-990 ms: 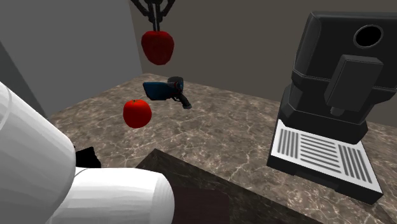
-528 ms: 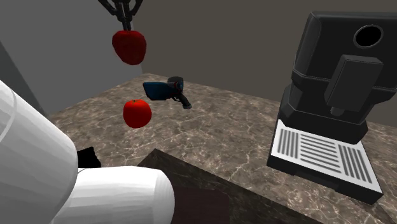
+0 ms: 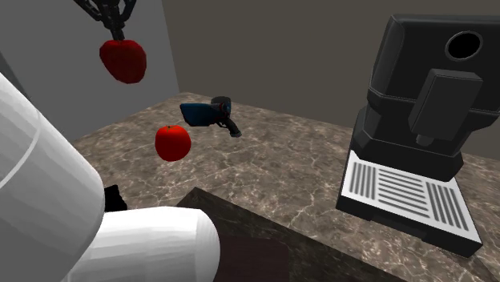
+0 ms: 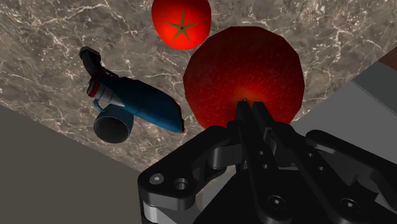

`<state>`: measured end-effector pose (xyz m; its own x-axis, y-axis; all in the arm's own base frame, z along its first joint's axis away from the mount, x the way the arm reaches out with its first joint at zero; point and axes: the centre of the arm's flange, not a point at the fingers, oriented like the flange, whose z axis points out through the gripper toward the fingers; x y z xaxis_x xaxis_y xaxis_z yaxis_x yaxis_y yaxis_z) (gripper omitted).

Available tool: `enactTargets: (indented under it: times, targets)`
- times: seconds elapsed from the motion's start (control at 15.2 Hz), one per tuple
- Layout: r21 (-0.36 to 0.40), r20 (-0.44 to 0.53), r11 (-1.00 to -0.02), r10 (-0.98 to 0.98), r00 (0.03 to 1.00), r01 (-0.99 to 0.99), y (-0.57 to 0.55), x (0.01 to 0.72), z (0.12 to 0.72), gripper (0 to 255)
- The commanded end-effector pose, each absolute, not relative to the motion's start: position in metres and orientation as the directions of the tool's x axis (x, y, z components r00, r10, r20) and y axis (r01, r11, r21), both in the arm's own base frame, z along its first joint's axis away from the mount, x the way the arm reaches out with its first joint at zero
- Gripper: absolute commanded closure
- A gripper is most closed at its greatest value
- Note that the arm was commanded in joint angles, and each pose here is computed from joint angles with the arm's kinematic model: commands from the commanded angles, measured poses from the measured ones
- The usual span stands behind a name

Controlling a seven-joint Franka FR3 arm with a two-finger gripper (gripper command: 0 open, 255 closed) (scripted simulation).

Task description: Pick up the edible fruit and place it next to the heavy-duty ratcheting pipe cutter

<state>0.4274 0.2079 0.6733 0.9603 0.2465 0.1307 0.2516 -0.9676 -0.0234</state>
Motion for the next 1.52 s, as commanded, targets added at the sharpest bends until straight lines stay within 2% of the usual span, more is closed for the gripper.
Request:
enactTargets:
  times: [0.0, 1.45]
  targets:
    - [-0.024, 0.131, -0.968, 0.245, 0.961, 0.250, 0.235, 0.424, 0.674, 255]
    - [-0.024, 0.131, -0.968, 0.245, 0.961, 0.250, 0.532, 0.377, 0.674, 255]
